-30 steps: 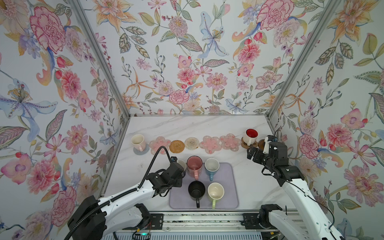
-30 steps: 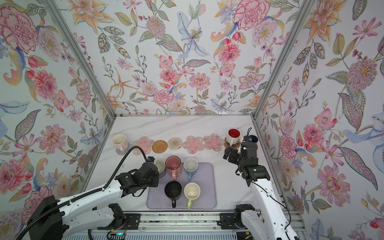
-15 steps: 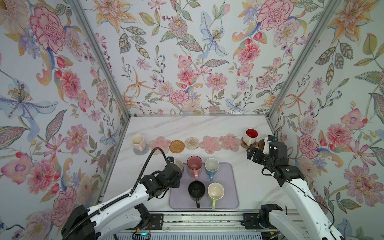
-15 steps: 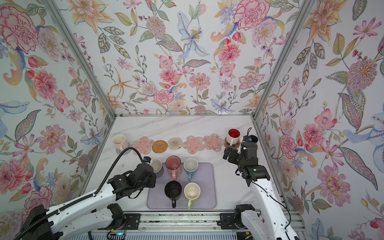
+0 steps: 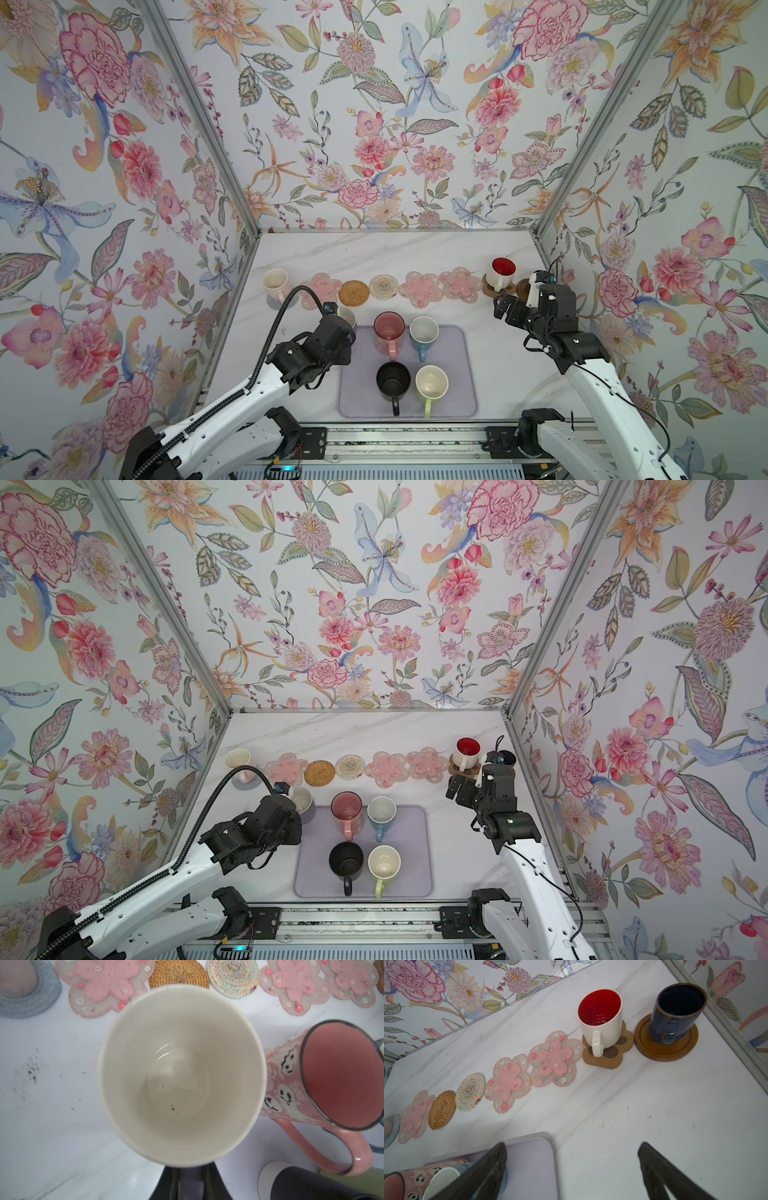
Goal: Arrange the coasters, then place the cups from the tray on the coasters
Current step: 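Lift the lilac-handled white mug with the left gripper toward the rattan coaster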
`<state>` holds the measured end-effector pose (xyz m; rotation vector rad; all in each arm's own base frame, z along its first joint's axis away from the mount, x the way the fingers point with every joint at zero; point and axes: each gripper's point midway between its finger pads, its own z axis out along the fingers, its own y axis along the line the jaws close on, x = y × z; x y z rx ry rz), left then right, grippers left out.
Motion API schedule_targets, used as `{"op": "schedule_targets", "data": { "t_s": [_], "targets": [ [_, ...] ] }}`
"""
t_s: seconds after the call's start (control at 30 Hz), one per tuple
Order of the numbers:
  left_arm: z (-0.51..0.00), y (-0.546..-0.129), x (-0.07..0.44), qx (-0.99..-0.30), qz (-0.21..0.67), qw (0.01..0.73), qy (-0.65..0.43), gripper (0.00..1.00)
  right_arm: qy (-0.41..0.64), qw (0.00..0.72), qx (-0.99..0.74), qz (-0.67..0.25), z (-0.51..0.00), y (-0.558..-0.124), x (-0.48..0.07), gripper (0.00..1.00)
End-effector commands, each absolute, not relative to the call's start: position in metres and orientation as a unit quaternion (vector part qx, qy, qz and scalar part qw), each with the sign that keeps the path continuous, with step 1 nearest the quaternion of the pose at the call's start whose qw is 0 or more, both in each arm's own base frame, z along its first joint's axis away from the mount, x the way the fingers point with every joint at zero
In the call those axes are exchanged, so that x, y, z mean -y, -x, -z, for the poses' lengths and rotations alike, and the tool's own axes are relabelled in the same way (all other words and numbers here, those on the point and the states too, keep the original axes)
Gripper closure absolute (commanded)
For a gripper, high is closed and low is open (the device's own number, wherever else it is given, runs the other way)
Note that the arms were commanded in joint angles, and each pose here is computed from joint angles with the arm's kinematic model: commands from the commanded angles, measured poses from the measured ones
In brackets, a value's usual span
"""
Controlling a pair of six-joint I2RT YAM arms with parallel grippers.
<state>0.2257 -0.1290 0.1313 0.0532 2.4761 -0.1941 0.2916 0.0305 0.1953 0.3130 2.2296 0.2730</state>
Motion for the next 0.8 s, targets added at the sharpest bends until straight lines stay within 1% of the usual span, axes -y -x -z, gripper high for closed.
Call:
{"op": "schedule_targets", "data": {
  "t_s": [0.0,0.37,0.77],
  "targets": [
    [-0.157,-0.251,0.119,-0.933,0.058,0.356,-0.02,1.0,-0.121,0.424,-0.891,-0.111,-0.2,-0.289,-0.032,0.01],
    [-0.168,-0.32,0.089,-0.932,0.019,0.362,0.003,1.0,-0.12,0.422,-0.892,-0.109,-0.199,-0.285,-0.031,0.01],
    [-0.164,-0.382,0.076,-0.929,0.015,0.369,0.016,1.0,-0.118,0.419,-0.894,-0.106,-0.197,-0.286,-0.03,0.01]
  ]
}}
